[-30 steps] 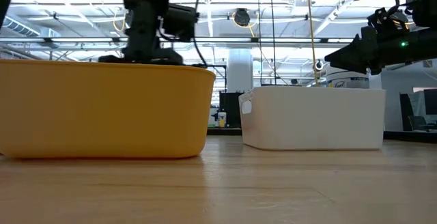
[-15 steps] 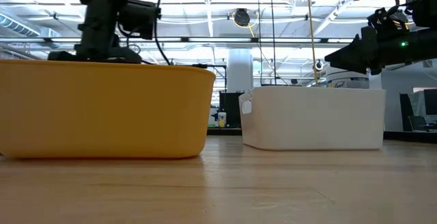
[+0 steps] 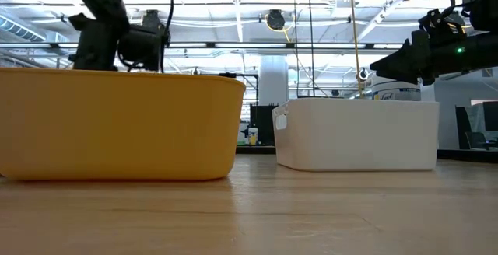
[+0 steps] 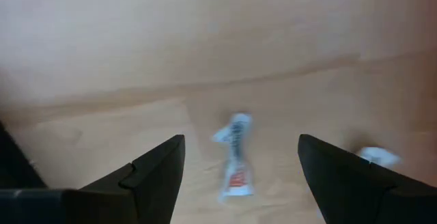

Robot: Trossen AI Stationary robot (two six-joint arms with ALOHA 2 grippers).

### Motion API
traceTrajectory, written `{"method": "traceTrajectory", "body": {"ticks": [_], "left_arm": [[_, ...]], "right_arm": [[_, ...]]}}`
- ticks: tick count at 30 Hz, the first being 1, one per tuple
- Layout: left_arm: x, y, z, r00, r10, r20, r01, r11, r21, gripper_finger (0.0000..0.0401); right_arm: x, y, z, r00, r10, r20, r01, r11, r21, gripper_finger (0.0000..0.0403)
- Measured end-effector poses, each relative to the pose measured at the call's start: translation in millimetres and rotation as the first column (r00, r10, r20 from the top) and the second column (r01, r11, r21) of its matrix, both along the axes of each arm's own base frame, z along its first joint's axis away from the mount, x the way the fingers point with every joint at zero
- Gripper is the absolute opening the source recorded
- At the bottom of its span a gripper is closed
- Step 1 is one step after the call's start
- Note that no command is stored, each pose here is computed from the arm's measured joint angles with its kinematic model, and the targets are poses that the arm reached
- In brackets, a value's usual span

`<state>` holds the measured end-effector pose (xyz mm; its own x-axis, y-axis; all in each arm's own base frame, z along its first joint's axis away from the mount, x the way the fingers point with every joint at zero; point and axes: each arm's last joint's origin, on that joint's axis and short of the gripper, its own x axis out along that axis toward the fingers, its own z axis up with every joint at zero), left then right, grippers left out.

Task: Pick & Place First Aid Supplies
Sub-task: Put the orange sachet into the orange bin

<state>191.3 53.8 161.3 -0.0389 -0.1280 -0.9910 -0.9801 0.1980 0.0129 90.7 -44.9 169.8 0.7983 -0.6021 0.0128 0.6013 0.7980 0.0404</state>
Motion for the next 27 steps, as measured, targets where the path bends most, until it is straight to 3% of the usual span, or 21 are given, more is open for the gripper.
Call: {"method": "traceTrajectory", "body": {"ticks": [7, 12, 16, 24, 27], "left_arm": [[-10.2, -3.9, -19.6, 1.000, 0.000, 0.003, 0.000, 1.000, -0.029, 0.0283], [-10.0, -4.4, -21.2, 1.000, -0.015, 0.020, 0.016, 0.999, -0.043, 0.0256], [-9.5, -4.2, -21.2, 0.999, -0.024, 0.027, 0.025, 0.999, -0.042, 0.0197], [-8.9, -4.9, -21.1, 0.995, -0.084, 0.052, 0.087, 0.994, -0.067, 0.0031], [-8.7, -4.9, -20.7, 0.992, -0.109, 0.057, 0.112, 0.991, -0.068, 0.0009]], "right_arm": [[0.0, 0.0, -0.2, 1.000, 0.000, -0.001, 0.000, 1.000, 0.000, 0.0263], [0.0, 0.0, -0.1, 1.000, 0.000, -0.001, 0.000, 1.000, 0.000, 0.0263], [0.0, 0.0, -0.1, 1.000, 0.000, -0.001, 0.000, 1.000, 0.000, 0.0263], [0.0, 0.0, -0.1, 1.000, 0.000, -0.001, 0.000, 1.000, 0.000, 0.0263], [0.0, 0.0, -0.1, 1.000, 0.000, 0.000, 0.000, 1.000, 0.000, 0.0263]]}}
